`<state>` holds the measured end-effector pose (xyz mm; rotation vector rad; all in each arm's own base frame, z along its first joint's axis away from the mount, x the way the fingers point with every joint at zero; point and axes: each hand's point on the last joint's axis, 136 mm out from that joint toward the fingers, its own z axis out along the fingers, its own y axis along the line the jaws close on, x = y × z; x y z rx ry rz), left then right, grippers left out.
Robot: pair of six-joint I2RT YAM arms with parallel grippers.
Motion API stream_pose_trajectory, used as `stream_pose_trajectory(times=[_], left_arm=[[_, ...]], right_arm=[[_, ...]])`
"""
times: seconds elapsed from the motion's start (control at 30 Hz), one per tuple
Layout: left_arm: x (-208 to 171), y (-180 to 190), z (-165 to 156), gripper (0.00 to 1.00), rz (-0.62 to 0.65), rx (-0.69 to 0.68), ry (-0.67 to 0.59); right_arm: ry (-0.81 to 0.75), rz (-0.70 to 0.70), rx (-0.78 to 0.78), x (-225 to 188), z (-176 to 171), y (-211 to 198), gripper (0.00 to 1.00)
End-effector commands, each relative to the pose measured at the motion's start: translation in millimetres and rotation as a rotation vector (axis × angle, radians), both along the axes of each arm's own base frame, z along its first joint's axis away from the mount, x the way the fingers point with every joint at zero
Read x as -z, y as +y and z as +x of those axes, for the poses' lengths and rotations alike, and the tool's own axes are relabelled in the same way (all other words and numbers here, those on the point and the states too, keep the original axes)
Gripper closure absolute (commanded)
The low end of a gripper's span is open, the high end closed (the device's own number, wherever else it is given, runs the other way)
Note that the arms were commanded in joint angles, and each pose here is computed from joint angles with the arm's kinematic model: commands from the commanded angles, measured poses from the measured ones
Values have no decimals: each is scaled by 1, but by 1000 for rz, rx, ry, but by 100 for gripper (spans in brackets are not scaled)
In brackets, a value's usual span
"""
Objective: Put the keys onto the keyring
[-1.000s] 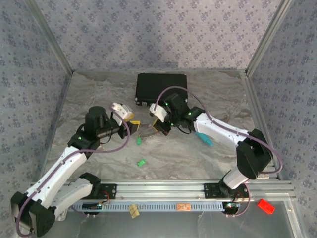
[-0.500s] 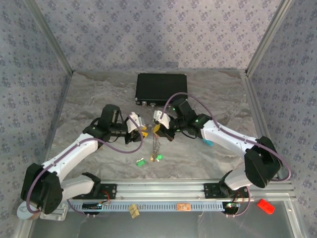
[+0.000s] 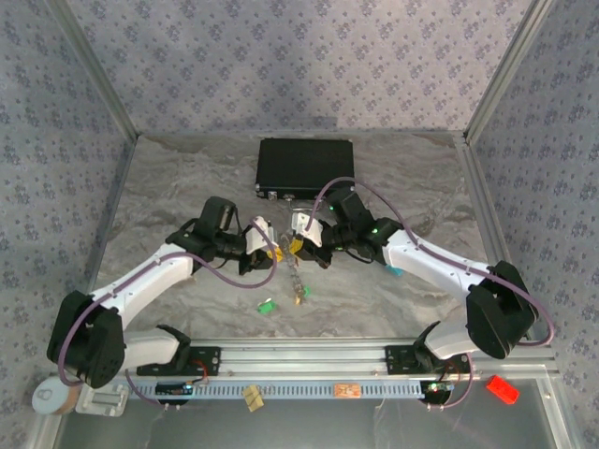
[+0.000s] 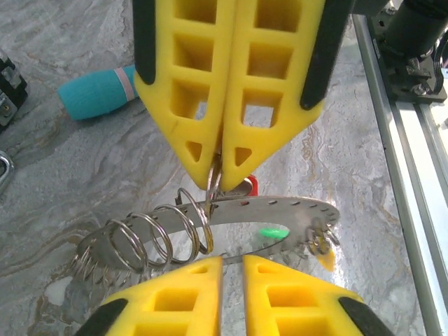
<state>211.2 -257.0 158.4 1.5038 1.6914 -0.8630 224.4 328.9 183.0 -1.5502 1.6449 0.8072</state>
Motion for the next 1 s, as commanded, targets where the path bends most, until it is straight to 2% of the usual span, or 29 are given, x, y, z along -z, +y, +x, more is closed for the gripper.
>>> stream_pose_trajectory(times=[0.0,0.53,0.8,0.97], left_arm=[[-16,-7,13,64,-23,-31,-14],[-11,-7,45,63,-9,-193,-2],[-24,-19,39,58,-114,-142,99],[-24,-19,49,55,-125,-195,139]], right_arm=[[-39,45,-42,-17,-5,5,100],[-29,25,-97,-12,-18,7,100],[-35,4,-91,-7,-17,5,100],[-35,-5,-86,-5,-17,3,100]])
